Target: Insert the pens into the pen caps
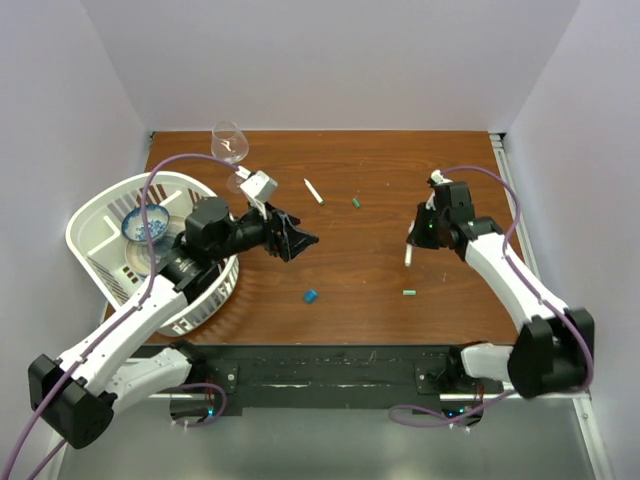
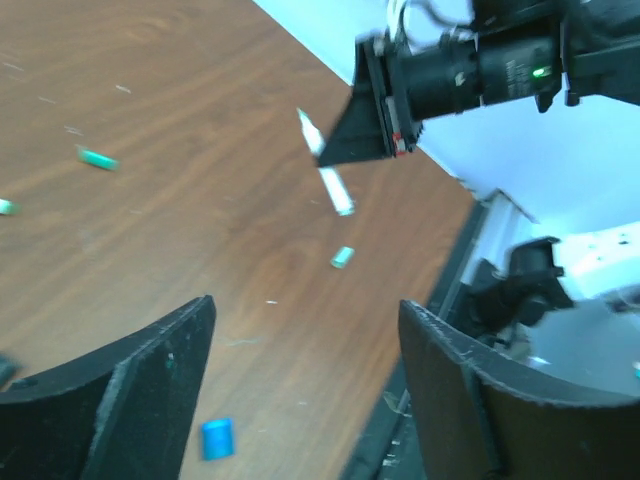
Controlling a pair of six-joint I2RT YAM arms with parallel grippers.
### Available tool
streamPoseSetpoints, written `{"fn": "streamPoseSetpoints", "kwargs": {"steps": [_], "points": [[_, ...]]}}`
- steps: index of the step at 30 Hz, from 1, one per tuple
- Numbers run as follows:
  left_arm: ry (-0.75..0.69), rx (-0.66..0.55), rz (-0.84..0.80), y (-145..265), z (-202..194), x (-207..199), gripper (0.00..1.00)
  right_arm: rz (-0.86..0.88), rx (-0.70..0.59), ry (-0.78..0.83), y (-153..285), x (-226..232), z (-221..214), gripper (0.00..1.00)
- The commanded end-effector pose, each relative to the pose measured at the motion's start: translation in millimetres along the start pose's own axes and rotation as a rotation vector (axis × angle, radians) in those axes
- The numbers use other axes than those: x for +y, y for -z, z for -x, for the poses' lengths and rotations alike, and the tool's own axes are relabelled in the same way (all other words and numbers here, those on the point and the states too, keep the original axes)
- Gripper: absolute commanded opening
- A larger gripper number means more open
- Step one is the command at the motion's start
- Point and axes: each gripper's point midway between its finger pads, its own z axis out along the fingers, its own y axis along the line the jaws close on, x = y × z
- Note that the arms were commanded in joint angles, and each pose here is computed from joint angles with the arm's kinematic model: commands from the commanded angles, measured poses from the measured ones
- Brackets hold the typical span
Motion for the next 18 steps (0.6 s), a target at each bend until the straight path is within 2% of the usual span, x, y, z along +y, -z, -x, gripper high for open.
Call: {"fn": "streamPoseSetpoints", "kwargs": {"steps": [1,6,10,18], "points": [[0.132,0.013,-0.209,-15,-14,-27,0.75,0.393,-0.125,-0.088,40,99,18,0.0],[0.189,0.041,-0.336,-35,-21,-37,0.7,0.609,-0.25,-0.159,89,148,34,0.0],[0.224,0.055,-0.417,-44,-24,-46,0.67,0.72,-0.255,-0.163,110,173,32,0.0],[0.242,0.082,-0.469,-65,-28,-52,0.59,0.769,-0.258,-0.161,118,186,26,0.0]]}}
